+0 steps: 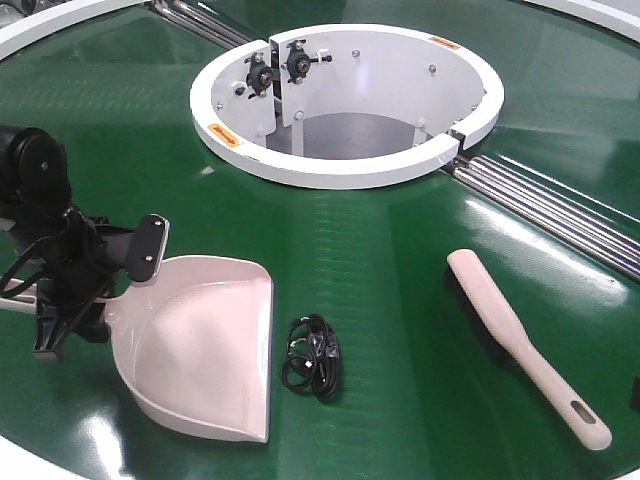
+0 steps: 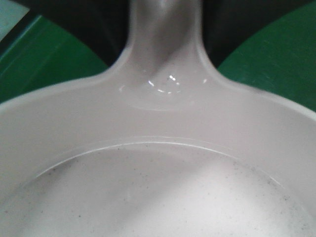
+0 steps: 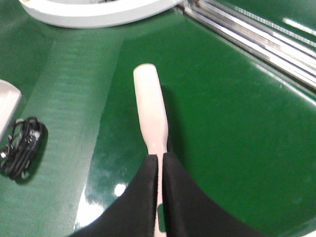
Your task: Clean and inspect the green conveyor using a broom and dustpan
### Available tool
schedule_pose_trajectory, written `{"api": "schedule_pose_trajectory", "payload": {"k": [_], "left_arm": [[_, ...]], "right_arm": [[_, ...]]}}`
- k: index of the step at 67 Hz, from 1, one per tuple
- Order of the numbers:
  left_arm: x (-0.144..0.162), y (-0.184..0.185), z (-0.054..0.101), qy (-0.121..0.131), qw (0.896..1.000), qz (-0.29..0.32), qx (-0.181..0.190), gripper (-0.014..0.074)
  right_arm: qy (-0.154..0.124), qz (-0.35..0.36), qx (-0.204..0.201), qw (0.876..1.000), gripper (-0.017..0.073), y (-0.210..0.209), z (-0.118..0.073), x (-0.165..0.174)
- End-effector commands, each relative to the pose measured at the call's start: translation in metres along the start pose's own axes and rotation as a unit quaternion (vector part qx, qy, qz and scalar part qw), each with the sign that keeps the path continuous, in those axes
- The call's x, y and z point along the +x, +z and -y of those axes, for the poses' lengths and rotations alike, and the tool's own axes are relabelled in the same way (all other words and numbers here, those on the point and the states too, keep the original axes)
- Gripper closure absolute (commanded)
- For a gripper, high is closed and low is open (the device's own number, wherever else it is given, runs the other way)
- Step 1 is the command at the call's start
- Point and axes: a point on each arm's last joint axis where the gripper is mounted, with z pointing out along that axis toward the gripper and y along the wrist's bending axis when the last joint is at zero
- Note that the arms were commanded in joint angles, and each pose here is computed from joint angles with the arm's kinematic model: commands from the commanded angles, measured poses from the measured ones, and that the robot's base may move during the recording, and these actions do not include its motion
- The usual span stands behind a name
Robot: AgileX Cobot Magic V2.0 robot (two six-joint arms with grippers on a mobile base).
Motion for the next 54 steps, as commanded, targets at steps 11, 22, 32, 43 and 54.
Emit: {"api": "schedule_pose_trajectory", "payload": {"k": [11,22,32,43,54], "left_arm": [[-0.004,-0.017,0.003,0.002,1.0,0.012,-0.019,0.06],[-0.004,-0.017,0.003,0.002,1.0,0.012,-0.019,0.06],[-0.004,-0.017,0.003,0.002,1.0,0.012,-0.019,0.06],[-0.004,-0.017,0.003,0.002,1.0,0.012,-0.019,0.06],[-0.004,-0.017,0.003,0.002,1.0,0.012,-0.019,0.06]], "right_arm": [[-0.03,-0.05,0.003,0.998,0.0295,0.01,-0.002,-0.027],[-0.055,-0.09,0.0,0.994,0.0065,0.026,-0.003,-0.042],[-0.073,-0.121,-0.009,0.99,-0.0039,0.046,-0.01,-0.058],[-0.099,-0.196,-0.022,0.975,-0.0038,0.076,-0.022,-0.063],[-0.09,-0.27,-0.019,0.958,-0.0015,0.105,-0.024,-0.062]]}}
